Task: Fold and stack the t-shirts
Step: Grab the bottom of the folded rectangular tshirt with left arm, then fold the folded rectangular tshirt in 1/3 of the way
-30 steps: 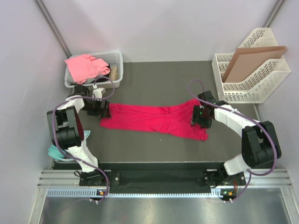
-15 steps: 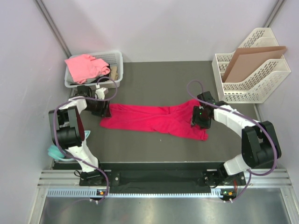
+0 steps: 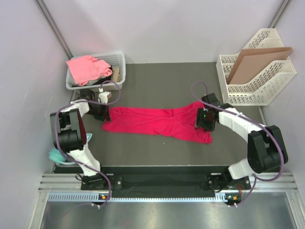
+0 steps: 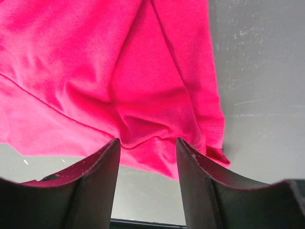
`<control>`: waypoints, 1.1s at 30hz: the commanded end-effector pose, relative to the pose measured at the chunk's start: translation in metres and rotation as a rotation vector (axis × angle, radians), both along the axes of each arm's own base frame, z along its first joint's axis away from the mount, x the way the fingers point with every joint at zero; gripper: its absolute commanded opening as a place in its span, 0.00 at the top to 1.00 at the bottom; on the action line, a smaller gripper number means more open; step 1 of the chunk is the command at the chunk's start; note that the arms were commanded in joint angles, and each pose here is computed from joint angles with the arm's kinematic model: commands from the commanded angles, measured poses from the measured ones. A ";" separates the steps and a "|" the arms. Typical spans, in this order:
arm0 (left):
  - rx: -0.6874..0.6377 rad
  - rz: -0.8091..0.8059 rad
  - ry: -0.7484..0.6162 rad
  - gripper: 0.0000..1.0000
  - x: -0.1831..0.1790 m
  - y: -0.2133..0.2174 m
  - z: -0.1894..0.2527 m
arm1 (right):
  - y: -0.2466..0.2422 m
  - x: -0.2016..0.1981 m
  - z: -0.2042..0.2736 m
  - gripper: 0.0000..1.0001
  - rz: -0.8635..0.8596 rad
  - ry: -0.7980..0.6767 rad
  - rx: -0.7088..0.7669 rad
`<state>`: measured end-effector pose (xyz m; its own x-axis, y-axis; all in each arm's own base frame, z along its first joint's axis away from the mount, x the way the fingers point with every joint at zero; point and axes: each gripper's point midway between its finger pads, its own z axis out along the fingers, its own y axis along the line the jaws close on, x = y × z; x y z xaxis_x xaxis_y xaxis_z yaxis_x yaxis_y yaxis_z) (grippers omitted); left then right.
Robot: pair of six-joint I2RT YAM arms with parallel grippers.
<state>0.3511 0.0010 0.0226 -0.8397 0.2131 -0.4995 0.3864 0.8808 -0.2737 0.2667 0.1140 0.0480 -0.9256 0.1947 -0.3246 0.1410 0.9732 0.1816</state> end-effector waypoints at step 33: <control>0.224 -0.196 -0.100 1.00 -0.008 -0.054 0.110 | 0.003 -0.013 0.002 0.50 0.029 -0.043 0.038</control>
<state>0.3443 -0.0315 0.1248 -0.7173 0.4758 -0.5090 0.5695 0.8212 -0.0350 0.2505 0.1126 0.0409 -0.9314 0.1904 -0.3102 0.1328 0.9713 0.1974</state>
